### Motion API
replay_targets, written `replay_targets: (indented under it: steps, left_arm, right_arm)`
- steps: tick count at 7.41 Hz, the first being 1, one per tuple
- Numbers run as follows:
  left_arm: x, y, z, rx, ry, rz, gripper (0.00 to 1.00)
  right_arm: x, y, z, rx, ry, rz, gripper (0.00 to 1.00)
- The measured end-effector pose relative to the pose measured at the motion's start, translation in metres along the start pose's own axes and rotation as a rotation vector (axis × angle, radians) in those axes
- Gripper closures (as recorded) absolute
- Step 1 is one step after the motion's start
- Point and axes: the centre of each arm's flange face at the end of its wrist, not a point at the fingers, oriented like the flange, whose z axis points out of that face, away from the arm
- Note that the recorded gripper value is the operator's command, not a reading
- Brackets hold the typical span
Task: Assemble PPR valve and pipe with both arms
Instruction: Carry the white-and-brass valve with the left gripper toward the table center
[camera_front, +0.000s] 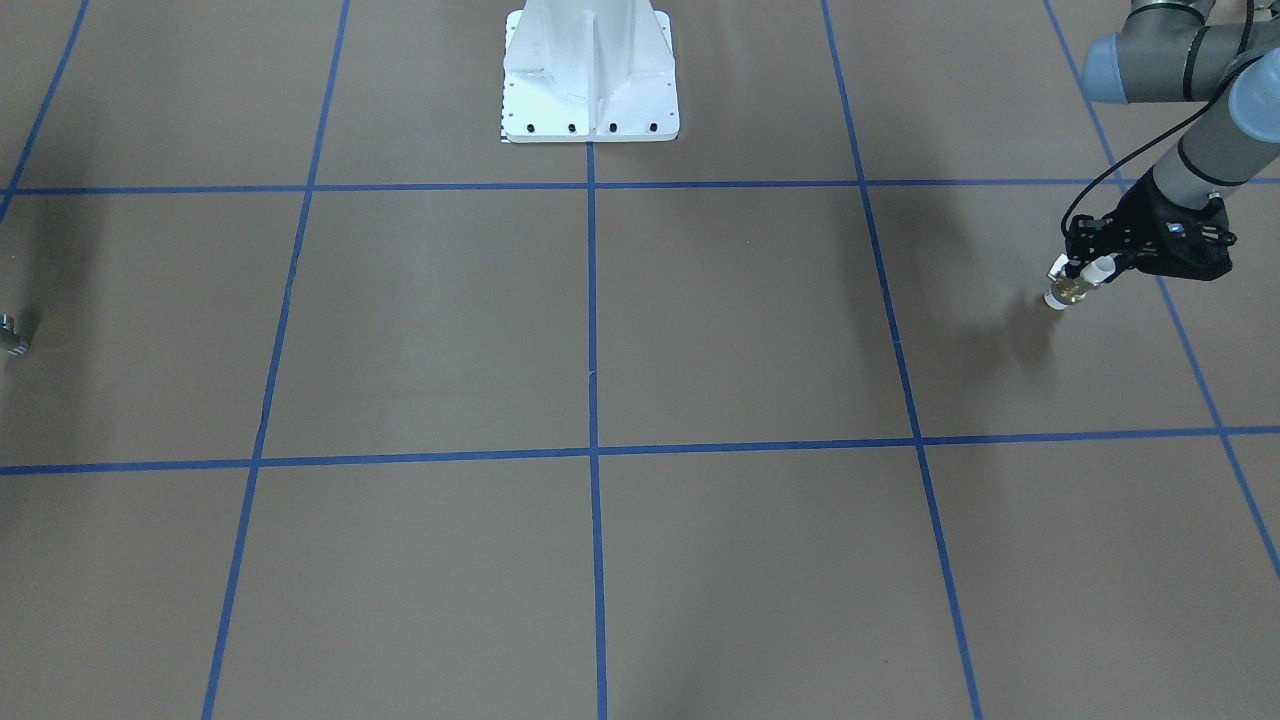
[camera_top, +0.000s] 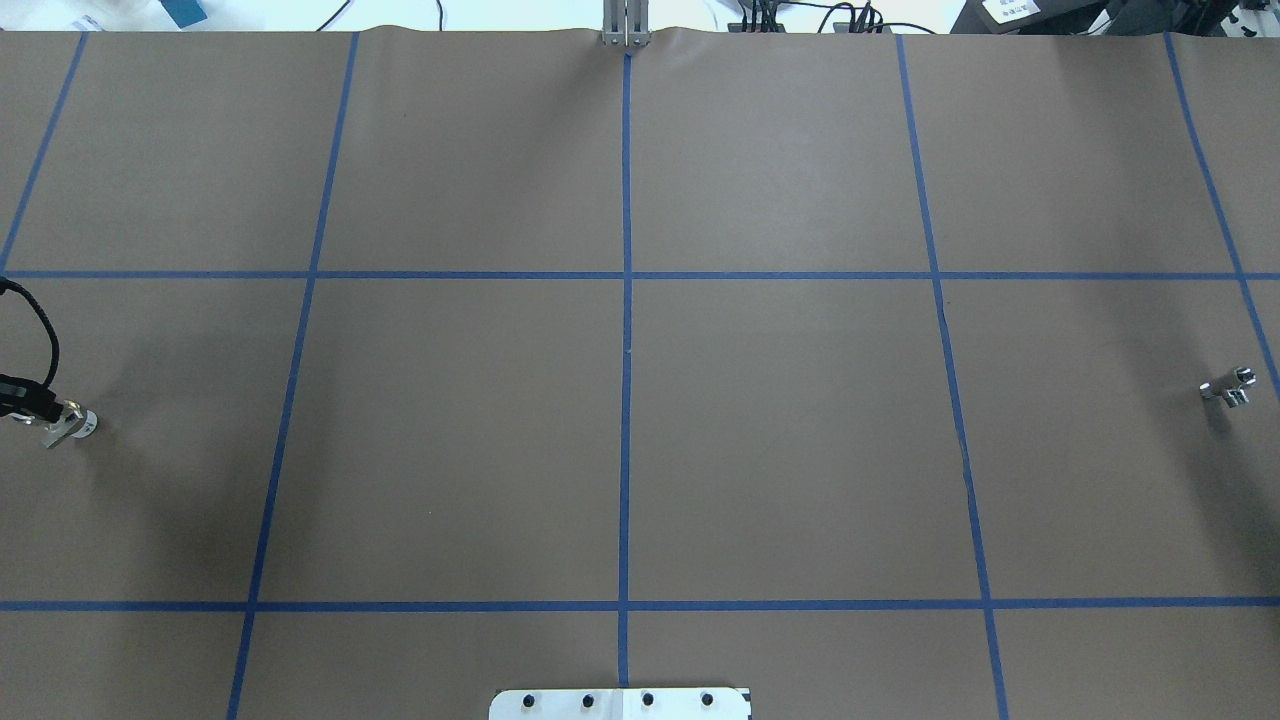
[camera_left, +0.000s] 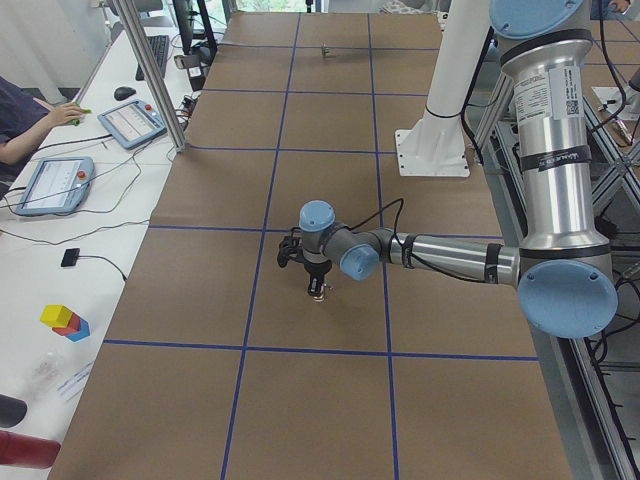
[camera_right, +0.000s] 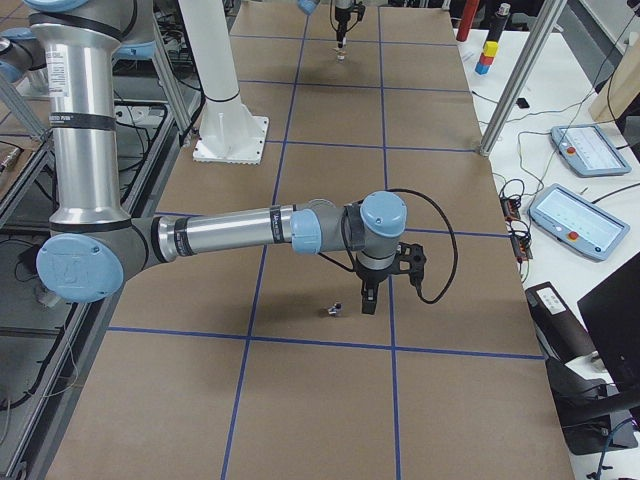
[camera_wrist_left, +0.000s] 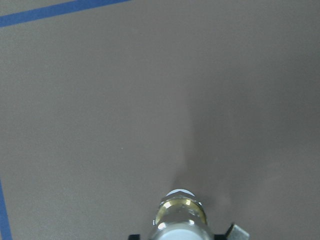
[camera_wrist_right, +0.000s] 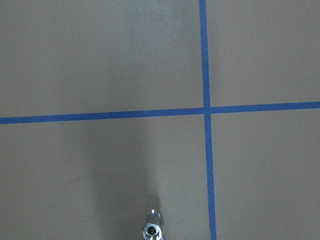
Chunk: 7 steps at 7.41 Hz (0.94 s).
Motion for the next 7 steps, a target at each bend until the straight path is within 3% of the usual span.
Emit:
replay_targets:
  steps: [4, 7]
  left_arm:
    - [0.037, -0.009, -0.041, 0.003, 0.010, -0.011, 1.00]
    - [0.142, -0.074, -0.112, -0.023, -0.012, -0.073, 1.00]
  right_arm:
    - [0.000, 0.000, 0.000, -0.003, -0.005, 0.002, 0.00]
    - [-0.002, 0.000, -0.001, -0.001, -0.006, 0.000, 0.00]
